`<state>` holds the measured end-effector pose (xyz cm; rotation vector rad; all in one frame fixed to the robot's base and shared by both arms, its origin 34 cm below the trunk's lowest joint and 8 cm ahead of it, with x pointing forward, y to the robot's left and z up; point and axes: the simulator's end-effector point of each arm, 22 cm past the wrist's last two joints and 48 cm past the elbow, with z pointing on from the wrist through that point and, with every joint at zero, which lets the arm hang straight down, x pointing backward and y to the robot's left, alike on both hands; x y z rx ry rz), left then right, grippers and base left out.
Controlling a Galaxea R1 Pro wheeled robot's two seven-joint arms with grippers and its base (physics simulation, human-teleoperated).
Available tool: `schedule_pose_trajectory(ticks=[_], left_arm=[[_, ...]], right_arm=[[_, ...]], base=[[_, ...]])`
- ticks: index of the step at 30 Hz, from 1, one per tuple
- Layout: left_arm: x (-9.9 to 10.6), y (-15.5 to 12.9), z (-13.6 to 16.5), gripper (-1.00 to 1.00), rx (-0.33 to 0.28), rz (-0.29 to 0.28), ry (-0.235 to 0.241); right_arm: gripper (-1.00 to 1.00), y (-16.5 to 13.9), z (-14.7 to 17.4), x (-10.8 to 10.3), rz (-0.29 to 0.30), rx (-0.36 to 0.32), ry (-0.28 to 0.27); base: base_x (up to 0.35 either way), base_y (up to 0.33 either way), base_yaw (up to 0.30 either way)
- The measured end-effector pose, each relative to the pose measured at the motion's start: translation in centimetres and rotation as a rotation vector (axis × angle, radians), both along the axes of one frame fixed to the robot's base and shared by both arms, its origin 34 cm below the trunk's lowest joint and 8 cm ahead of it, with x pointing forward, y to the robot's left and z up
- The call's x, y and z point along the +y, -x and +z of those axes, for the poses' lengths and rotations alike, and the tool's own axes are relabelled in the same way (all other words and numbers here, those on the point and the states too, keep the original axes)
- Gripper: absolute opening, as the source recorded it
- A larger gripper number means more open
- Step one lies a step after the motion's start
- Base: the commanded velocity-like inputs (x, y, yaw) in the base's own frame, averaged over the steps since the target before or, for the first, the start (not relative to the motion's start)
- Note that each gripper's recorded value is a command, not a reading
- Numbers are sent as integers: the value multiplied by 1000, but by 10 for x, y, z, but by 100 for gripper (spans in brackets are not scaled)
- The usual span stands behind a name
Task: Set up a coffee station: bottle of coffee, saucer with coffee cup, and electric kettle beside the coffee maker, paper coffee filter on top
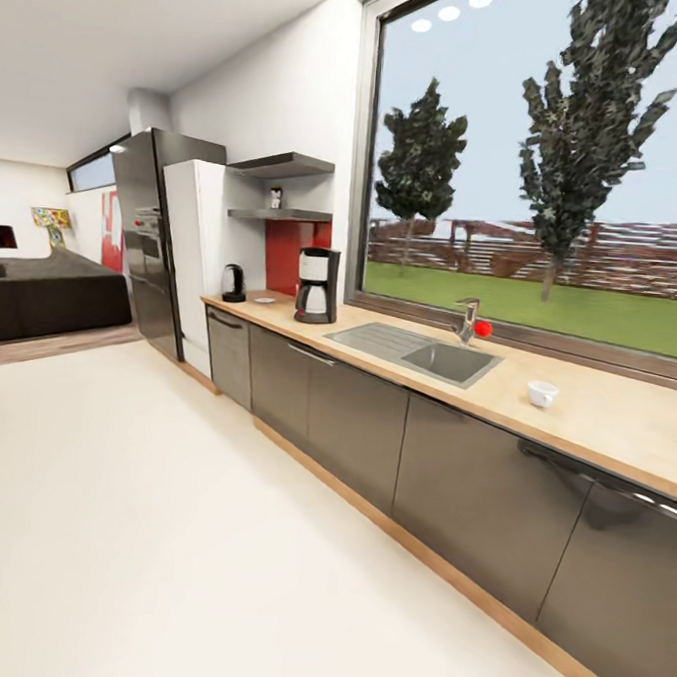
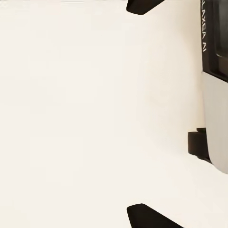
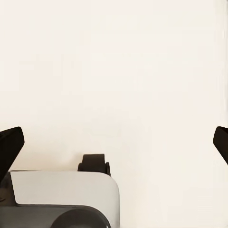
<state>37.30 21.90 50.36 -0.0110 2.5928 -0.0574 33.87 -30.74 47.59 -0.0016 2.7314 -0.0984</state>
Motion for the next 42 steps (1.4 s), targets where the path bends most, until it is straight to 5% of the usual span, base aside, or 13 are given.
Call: schedule_pose_trajectory(ticks=[42], left_arm=[[0,-5,4,100,-17,0,0]], right_arm=[[100,-6,4,0,0,-19,0]], base=[[0,0,-242]])
